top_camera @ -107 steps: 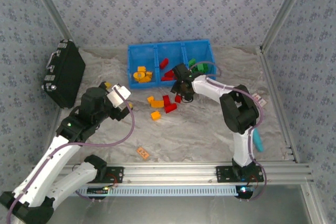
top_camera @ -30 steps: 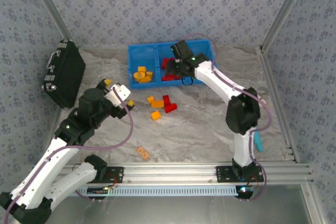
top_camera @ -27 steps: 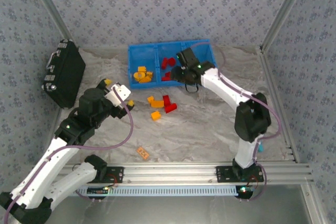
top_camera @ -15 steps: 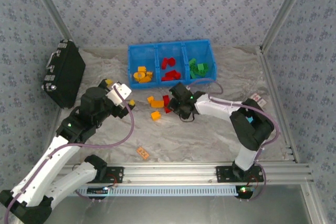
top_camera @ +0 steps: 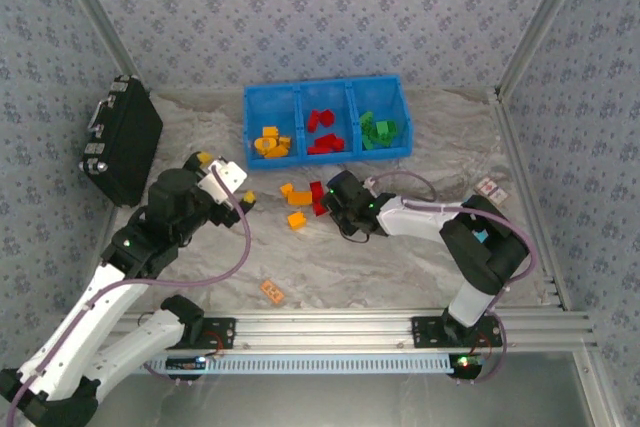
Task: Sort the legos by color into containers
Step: Pick up the lego from the center of the table.
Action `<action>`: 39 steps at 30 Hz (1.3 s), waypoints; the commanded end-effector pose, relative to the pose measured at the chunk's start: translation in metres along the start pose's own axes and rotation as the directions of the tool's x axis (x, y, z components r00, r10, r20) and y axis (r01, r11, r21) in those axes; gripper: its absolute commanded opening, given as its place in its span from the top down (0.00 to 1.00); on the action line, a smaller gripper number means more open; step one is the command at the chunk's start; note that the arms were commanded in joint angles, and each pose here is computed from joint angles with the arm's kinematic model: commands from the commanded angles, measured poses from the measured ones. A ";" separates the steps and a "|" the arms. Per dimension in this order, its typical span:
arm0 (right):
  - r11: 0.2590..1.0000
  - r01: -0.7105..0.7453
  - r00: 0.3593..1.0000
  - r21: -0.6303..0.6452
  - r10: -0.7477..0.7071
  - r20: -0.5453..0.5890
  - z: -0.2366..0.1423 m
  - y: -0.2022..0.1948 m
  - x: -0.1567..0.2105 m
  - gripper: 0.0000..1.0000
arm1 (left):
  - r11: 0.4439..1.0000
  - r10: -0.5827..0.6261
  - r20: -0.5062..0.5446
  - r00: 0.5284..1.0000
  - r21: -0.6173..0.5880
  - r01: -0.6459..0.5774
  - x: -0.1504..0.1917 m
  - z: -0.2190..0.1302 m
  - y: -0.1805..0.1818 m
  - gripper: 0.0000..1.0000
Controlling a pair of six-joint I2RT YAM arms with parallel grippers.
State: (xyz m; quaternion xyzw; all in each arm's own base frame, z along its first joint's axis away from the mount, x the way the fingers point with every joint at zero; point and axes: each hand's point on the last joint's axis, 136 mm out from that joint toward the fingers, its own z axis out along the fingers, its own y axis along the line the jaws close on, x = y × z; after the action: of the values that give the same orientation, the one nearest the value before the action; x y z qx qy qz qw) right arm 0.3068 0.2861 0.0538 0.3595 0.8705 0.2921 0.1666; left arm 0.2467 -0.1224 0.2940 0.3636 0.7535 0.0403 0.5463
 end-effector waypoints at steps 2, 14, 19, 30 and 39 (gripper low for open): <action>0.997 -0.044 0.998 -0.067 0.047 0.042 0.003 0.013 -0.007 0.39 | 1.000 -0.010 0.029 1.000 -0.009 0.010 -0.008 -0.007 0.004 0.00; 0.999 -0.039 0.999 0.016 0.039 0.017 0.027 0.011 -0.014 0.39 | 0.999 0.009 0.025 1.000 -0.034 -0.008 -0.004 -0.009 0.006 0.00; 0.998 -0.048 0.999 0.043 0.048 0.003 0.034 0.006 -0.016 0.44 | 0.999 0.012 0.021 1.000 -0.039 -0.011 -0.001 -0.009 0.007 0.00; 0.993 -0.010 0.999 0.115 0.016 -0.045 0.045 -0.009 -0.010 0.57 | 0.999 0.017 0.019 1.000 -0.042 -0.016 0.000 -0.008 0.006 0.00; 0.986 0.054 0.997 0.159 -0.045 -0.059 0.041 -0.016 -0.013 0.72 | 0.999 0.023 0.020 1.000 -0.046 -0.022 0.000 -0.009 0.007 0.00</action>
State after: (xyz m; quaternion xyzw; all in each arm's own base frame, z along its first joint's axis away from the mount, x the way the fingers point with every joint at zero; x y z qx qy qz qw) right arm 0.3427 0.3008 0.0354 0.3512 0.8807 0.2828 0.1452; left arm 0.2443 -0.1147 0.2951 0.3607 0.7499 0.0577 0.5516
